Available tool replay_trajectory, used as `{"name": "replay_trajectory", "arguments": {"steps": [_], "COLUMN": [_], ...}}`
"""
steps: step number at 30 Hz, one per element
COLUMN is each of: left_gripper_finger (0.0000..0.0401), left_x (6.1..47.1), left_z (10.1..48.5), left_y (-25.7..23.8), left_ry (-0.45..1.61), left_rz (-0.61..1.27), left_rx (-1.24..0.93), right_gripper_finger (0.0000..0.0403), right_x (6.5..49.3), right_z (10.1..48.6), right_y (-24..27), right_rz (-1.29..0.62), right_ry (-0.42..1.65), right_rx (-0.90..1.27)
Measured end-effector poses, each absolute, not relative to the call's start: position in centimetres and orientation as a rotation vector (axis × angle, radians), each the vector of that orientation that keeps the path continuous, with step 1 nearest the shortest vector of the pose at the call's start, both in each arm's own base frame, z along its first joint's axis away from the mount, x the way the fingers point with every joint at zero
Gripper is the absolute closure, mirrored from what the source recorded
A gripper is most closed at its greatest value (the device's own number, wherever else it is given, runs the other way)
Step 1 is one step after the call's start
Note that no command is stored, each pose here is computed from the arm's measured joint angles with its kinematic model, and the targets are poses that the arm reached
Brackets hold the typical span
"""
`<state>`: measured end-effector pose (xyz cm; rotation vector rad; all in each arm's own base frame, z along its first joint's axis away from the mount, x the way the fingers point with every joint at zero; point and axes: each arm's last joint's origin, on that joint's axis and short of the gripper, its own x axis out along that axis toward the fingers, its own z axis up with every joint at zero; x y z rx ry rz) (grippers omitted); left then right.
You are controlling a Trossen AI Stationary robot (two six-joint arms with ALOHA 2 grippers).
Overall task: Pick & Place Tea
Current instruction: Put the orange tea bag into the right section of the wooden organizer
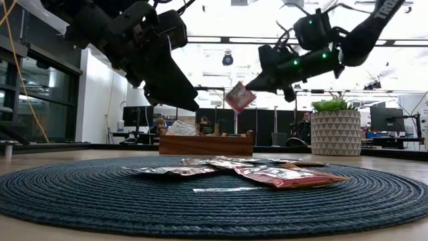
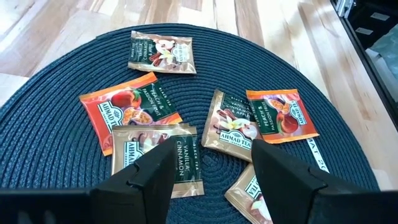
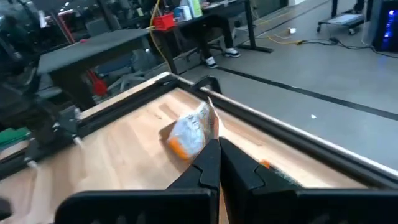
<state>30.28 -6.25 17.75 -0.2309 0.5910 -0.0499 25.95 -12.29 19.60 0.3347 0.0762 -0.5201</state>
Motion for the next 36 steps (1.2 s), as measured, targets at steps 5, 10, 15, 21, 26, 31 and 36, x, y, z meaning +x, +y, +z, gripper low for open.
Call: {"name": "replay_trajectory", "arguments": {"steps": [5, 10, 15, 21, 26, 31, 36], "left_gripper_finger": [0.0195, 0.0195, 0.0195, 0.0195, 0.0195, 0.0195, 0.0195], "left_x": [30.3, 30.3, 30.3, 30.3, 30.3, 30.3, 30.3], "left_z": [17.7, 17.7, 17.7, 17.7, 17.7, 17.7, 17.7], "left_y": [-6.2, -6.2, -6.2, -6.2, -6.2, -6.2, -6.2], "left_ry": [0.590, 0.589, 0.590, 0.589, 0.590, 0.590, 0.590], "left_rz": [-0.043, -0.041, -0.036, -0.032, -0.032, -0.032, -0.032], "left_rx": [-0.230, -0.232, -0.246, -0.253, -0.254, -0.254, -0.254], "right_gripper_finger": [0.0403, 0.0403, 0.0403, 0.0403, 0.0403, 0.0403, 0.0403], "right_x": [25.9, 26.2, 26.5, 28.0, 28.8, 28.5, 27.4], "right_z": [18.9, 17.0, 15.0, 15.0, 16.4, 18.3, 19.6], "right_y": [-14.0, -15.1, -16.0, -17.2, -17.7, -17.6, -17.4], "right_rz": [-0.517, -0.529, -0.557, -0.523, -0.502, -0.537, -0.606], "right_ry": [0.039, 0.043, 0.039, 0.020, 0.003, 0.100, 0.355], "right_rx": [0.341, 0.383, 0.437, 0.446, 0.419, 0.370, 0.322]}}
